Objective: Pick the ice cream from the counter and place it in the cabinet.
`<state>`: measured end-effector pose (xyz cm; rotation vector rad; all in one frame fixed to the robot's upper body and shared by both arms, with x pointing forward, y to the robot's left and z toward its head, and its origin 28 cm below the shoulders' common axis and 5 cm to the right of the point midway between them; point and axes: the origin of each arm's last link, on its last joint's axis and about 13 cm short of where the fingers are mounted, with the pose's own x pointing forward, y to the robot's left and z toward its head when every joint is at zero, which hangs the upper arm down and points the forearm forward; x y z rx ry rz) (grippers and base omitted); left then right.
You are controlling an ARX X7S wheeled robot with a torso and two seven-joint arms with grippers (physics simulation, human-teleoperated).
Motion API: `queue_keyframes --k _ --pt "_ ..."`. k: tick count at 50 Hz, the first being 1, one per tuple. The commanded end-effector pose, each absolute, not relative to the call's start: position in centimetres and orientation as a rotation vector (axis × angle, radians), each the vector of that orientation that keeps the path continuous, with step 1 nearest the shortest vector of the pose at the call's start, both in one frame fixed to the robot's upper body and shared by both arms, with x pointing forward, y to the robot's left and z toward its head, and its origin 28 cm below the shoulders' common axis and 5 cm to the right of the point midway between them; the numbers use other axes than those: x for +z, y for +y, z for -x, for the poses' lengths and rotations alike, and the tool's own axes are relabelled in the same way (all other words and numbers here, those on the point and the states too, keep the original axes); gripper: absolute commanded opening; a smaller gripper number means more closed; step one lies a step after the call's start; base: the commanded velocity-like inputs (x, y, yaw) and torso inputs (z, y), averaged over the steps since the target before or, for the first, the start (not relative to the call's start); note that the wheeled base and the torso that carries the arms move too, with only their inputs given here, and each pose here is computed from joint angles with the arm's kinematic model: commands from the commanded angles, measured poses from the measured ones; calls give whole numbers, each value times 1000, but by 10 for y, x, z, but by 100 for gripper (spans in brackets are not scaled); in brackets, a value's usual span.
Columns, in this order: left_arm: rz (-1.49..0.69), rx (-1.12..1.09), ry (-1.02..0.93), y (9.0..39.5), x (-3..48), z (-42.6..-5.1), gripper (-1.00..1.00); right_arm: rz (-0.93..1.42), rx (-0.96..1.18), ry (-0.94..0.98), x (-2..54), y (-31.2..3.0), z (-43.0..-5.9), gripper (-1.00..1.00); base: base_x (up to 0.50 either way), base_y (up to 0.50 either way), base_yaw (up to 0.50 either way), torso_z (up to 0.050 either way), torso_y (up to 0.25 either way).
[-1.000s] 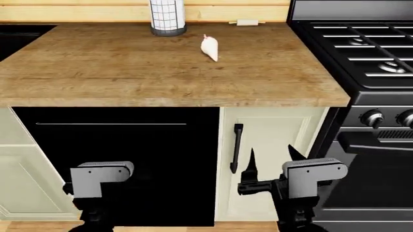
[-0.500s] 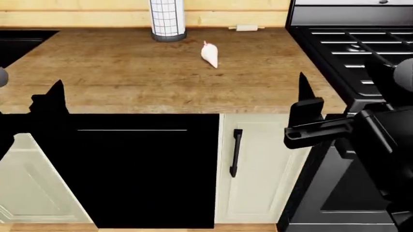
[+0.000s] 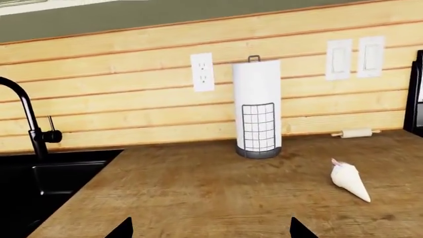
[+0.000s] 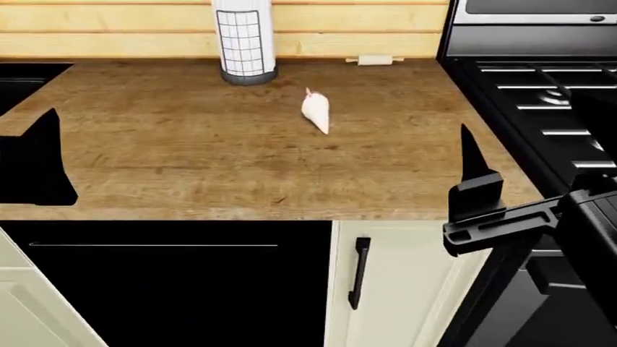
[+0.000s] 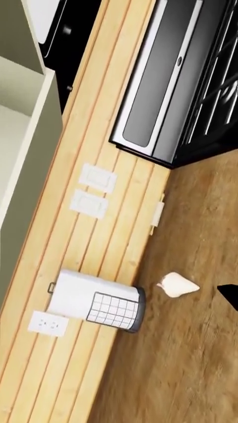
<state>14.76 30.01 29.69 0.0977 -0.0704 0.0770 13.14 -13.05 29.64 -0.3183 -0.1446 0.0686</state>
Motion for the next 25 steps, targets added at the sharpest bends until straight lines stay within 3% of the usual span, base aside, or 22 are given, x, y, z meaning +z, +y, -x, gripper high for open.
queue_keyframes --k 1,9,25 --pt "-92 73 -74 301 299 -145 100 335 74 -149 296 -131 -131 100 406 36 0 49 37" --pt "-88 72 -75 301 298 -146 100 337 75 -149 295 -131 -131 100 409 38 0 49 43" --pt "-92 71 -82 302 297 -151 100 343 73 -152 295 -131 -134 100 410 44 0 0 0"
